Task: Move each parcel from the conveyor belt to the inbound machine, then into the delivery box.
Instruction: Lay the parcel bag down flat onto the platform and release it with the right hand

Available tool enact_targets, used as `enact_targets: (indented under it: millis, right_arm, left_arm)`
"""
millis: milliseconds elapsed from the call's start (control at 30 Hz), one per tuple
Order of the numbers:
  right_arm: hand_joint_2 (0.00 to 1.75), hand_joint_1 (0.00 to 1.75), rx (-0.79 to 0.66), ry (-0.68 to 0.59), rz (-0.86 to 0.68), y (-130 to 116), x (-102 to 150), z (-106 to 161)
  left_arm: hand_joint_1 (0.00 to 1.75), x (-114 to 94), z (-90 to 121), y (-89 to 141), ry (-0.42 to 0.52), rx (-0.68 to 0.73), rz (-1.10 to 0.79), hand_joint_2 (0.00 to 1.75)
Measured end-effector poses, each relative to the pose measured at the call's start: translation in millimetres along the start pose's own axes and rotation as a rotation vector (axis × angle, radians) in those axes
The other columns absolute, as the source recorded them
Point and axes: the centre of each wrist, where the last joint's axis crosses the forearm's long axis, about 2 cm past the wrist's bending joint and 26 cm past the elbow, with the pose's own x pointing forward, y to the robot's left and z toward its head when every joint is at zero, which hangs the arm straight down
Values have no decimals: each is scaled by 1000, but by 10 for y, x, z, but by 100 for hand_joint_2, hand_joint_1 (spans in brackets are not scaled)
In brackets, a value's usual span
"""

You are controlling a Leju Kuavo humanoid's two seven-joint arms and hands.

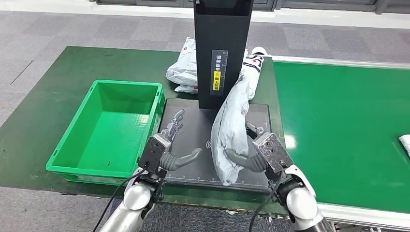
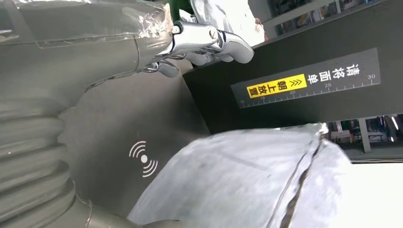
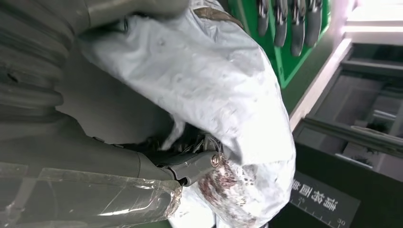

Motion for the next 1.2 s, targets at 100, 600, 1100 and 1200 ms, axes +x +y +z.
enact_targets:
  millis: [100, 600, 1100, 1200]
  right_arm:
    - [175, 0, 5, -8, -37, 69, 10, 58]
    - [175, 0, 15, -41, -116, 181, 78, 136]
    - [0, 0, -342, 194, 378, -282, 163, 126]
    - [0, 0, -452, 306, 512, -501, 82, 60]
  left_arm:
    - [0, 1, 19, 4, -2, 2, -4, 175]
    - [0, 7, 41, 0, -8, 0, -16, 175]
    - [0, 28, 35, -8, -3, -16, -43, 175]
    - [0, 40, 29, -19, 5, -20, -45, 175]
